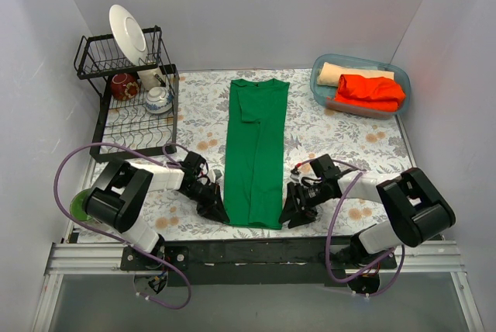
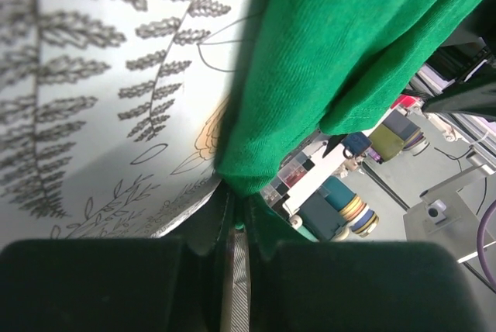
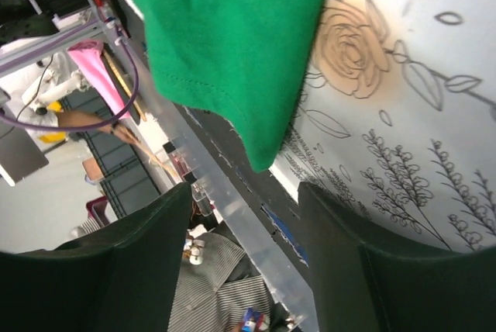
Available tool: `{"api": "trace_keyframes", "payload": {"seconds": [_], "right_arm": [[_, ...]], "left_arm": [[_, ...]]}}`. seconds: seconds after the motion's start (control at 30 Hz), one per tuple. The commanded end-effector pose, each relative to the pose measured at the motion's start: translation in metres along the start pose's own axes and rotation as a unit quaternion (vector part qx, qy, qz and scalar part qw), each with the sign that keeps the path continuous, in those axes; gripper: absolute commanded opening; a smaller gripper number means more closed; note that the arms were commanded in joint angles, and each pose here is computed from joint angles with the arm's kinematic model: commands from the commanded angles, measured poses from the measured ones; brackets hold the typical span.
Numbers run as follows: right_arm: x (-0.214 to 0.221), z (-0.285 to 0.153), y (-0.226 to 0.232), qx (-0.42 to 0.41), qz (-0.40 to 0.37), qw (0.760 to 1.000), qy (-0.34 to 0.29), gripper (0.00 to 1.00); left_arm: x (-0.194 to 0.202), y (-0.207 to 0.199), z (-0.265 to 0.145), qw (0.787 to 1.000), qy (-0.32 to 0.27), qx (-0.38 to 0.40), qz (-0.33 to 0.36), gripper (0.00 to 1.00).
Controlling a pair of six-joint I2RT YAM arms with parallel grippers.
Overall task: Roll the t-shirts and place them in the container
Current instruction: Roll the T-shirt to the center of the board.
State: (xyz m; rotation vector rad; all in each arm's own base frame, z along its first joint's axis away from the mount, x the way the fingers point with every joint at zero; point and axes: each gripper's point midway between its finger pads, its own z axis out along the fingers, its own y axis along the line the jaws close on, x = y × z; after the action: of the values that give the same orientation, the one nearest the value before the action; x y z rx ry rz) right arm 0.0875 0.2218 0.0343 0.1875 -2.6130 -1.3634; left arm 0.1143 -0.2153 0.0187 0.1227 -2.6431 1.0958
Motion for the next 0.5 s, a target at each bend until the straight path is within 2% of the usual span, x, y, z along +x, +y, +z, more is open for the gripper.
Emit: {"api": "trace_keyframes", "payload": {"seconds": [0.0,0.07,0.23,0.47], "right_arm": [[0.012,0.003,-0.065,0.164,0.052,0.985,-0.007,0.65],[0.011,0.004,-0.069,0.173,0.061,0.983,-0.01,0.62],[0.005,0.012,-0.072,0.169,0.082,0.982,-0.022,0.61],[-0.012,0.018,-0.079,0.202,0.09,0.974,-0.055,0.47]], "left_arm": [[0.004,0.005,0.001,1.0,-0.005,-0.002,-0.022,0.0],[0.004,0.004,0.001,1.0,-0.003,0.002,-0.021,0.0],[0.005,0.004,0.002,1.0,-0.002,0.007,-0.02,0.0],[0.005,0.005,0.002,1.0,-0.001,0.006,-0.021,0.0]]}}
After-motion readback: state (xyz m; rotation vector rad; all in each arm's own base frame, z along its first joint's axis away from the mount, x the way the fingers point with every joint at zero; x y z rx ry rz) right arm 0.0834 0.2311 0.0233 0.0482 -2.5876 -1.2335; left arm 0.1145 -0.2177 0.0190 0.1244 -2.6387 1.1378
